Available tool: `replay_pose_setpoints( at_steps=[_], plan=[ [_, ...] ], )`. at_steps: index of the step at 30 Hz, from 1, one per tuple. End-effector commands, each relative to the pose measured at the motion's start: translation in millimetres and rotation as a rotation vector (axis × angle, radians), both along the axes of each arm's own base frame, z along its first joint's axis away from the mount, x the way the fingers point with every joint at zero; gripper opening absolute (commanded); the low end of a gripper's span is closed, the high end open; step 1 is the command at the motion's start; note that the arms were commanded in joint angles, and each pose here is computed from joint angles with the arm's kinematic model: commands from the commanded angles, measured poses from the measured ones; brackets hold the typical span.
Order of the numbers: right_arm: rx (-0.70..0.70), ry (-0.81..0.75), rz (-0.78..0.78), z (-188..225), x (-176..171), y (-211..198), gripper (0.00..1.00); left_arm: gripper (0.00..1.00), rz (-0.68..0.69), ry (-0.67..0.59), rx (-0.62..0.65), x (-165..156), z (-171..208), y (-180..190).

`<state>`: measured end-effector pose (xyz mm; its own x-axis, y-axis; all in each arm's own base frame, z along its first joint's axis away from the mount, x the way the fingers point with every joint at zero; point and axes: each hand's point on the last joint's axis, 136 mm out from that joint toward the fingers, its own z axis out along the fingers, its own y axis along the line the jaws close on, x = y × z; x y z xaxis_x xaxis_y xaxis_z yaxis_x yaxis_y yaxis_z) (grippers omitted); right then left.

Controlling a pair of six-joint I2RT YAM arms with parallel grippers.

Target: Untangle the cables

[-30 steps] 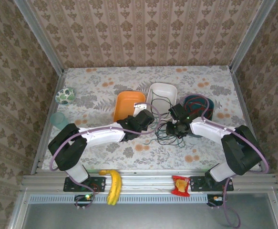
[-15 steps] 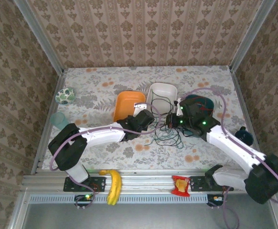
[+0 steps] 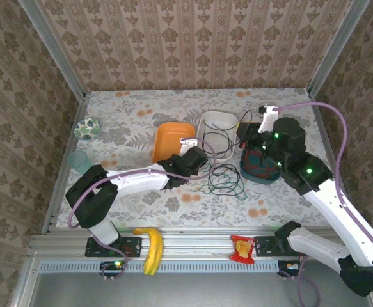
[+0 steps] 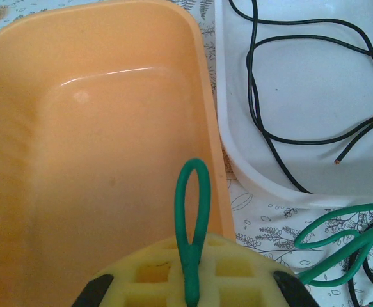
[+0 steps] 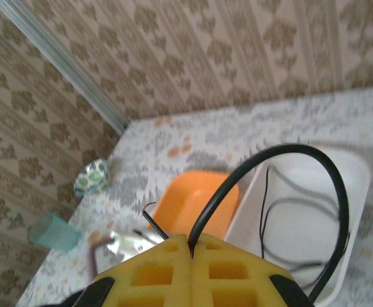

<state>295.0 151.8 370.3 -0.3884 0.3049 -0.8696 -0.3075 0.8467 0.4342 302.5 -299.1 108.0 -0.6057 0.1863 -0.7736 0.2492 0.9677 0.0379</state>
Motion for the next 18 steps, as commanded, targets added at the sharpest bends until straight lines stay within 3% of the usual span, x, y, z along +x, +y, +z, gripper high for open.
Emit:
replay_pose_setpoints(
  at_steps=[1,7,18],
  plan=[
    [-0.004,-0.194,-0.068,60.4,-5.1,-20.0,0.00,0.00,-0.005,-0.004,0.032,2.3,1.9,-2.2],
    [0.004,-0.292,-0.057,95.1,-3.5,-19.5,0.00,0.00,0.000,-0.005,0.034,1.8,2.3,0.0],
    [-0.036,-0.059,0.099,17.5,74.6,30.8,0.00,0.00,0.009,-0.015,0.028,1.0,6.4,3.9]
  ],
)
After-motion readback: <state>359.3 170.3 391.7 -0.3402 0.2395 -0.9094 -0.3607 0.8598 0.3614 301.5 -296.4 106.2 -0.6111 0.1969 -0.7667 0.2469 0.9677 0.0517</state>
